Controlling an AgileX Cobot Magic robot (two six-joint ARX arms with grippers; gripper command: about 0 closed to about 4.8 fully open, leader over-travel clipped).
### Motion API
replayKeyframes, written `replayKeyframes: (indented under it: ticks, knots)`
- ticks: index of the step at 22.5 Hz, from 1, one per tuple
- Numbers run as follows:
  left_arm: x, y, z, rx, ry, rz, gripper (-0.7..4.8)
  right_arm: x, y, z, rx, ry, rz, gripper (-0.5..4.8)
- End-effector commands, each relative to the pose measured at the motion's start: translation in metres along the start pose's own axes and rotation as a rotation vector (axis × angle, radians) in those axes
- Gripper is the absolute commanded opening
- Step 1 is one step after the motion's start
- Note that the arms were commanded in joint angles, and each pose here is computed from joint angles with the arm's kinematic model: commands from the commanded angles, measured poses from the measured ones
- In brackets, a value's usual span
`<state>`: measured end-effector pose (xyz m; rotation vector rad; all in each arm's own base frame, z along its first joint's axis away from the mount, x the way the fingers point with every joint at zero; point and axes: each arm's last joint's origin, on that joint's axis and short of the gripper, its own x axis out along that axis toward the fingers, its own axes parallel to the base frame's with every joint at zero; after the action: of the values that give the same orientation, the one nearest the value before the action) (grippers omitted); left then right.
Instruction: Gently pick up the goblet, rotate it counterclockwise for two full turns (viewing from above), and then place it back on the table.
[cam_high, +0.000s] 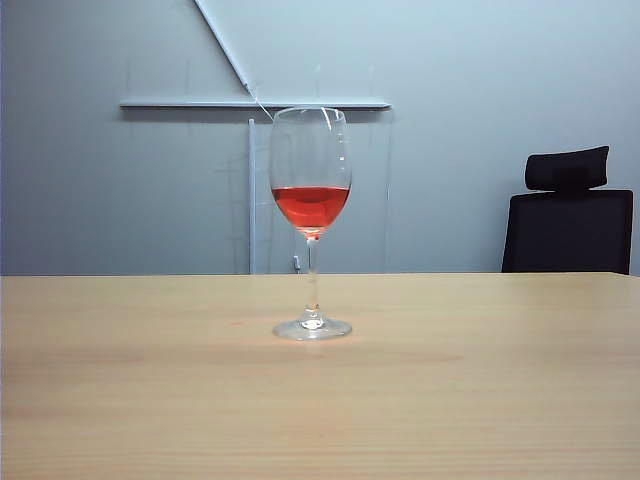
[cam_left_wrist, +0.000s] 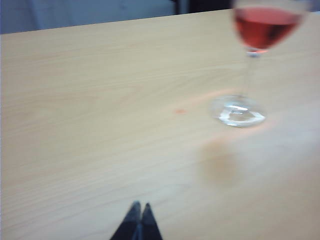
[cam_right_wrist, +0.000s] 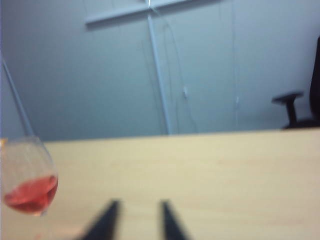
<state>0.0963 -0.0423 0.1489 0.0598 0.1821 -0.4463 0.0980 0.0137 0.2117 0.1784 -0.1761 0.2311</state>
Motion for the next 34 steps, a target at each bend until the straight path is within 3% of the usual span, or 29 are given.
replayKeyframes:
  ticks: [1, 5, 6, 10, 20, 34]
  knots:
    - [0.0, -0.007, 0.002, 0.013, -0.016, -0.068, -0.05, 0.018, 0.003, 0.003, -0.014, 0.067, 0.055, 2.21]
    - [-0.001, -0.013, 0.002, 0.023, -0.018, -0.125, -0.05, 0.052, 0.011, -0.007, -0.108, 0.148, 0.213, 3.26]
    - [-0.001, -0.014, 0.003, 0.025, -0.018, -0.135, -0.05, 0.071, 0.017, -0.017, -0.159, 0.19, 0.305, 3.46]
    - [-0.001, -0.014, 0.003, 0.025, -0.02, -0.135, -0.05, 0.117, 0.034, -0.051, -0.148, 0.246, 0.418, 3.47]
    - [-0.001, -0.014, 0.003, 0.025, -0.024, -0.135, -0.05, 0.186, 0.071, -0.142, -0.129, 0.225, 0.612, 3.47]
    - [-0.001, -0.014, 0.003, 0.025, -0.024, -0.135, -0.05, 0.22, 0.088, -0.171, -0.112, 0.229, 0.653, 3.46]
